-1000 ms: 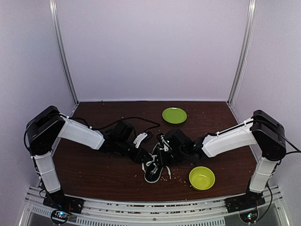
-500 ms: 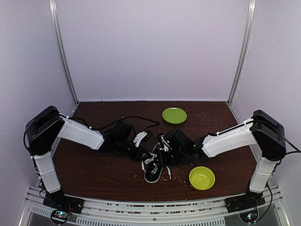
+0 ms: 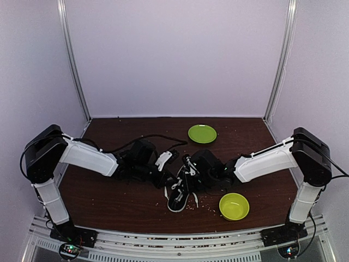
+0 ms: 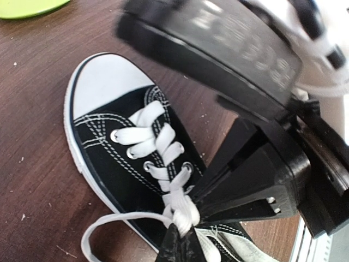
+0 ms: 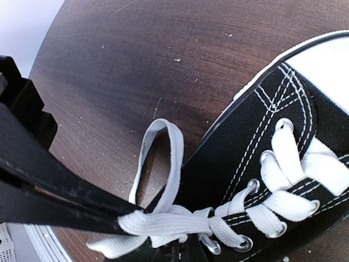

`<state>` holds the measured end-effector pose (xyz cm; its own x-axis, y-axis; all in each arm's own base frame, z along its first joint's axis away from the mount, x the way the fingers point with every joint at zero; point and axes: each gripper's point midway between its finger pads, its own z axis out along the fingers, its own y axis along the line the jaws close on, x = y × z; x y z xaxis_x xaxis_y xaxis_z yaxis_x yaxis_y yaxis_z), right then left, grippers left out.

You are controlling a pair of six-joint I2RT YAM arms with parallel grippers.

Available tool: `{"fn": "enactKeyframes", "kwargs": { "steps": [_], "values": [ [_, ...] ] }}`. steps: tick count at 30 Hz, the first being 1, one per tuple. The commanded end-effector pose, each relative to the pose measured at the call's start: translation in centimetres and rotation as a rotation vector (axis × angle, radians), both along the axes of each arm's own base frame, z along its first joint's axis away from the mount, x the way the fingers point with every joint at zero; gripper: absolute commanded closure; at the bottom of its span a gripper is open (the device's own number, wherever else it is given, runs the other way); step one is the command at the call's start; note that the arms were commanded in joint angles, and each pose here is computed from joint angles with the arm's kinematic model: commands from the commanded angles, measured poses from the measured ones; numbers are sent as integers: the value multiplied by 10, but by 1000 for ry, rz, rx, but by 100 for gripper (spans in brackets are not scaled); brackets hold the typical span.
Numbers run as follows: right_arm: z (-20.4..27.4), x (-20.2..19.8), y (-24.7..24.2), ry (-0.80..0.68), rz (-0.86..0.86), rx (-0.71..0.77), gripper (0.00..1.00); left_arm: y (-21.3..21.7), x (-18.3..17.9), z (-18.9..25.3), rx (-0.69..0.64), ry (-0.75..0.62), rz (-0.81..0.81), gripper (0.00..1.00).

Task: Tie the shoes

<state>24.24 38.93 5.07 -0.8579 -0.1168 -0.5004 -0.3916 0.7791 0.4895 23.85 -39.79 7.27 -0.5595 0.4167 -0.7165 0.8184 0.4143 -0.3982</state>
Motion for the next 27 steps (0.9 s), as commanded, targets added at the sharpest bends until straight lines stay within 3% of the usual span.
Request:
{"fn": "enactKeyframes", "kwargs": {
  "steps": [1, 10, 19, 27],
  "values": [
    [-26, -5, -16, 35, -26, -91, 100, -10, 3, 17, -14, -92, -10, 100],
    [-15, -4, -8, 4, -7, -65, 100, -7, 8, 10, 46, -104, 8, 100],
    [-20, 2, -8, 12, -44, -91, 100, -16, -15, 23, 3, -144, -107, 100],
    [-22, 3, -11, 12, -62, -95, 100, -25, -29, 15, 84, -198, -186, 100]
  ]
}}
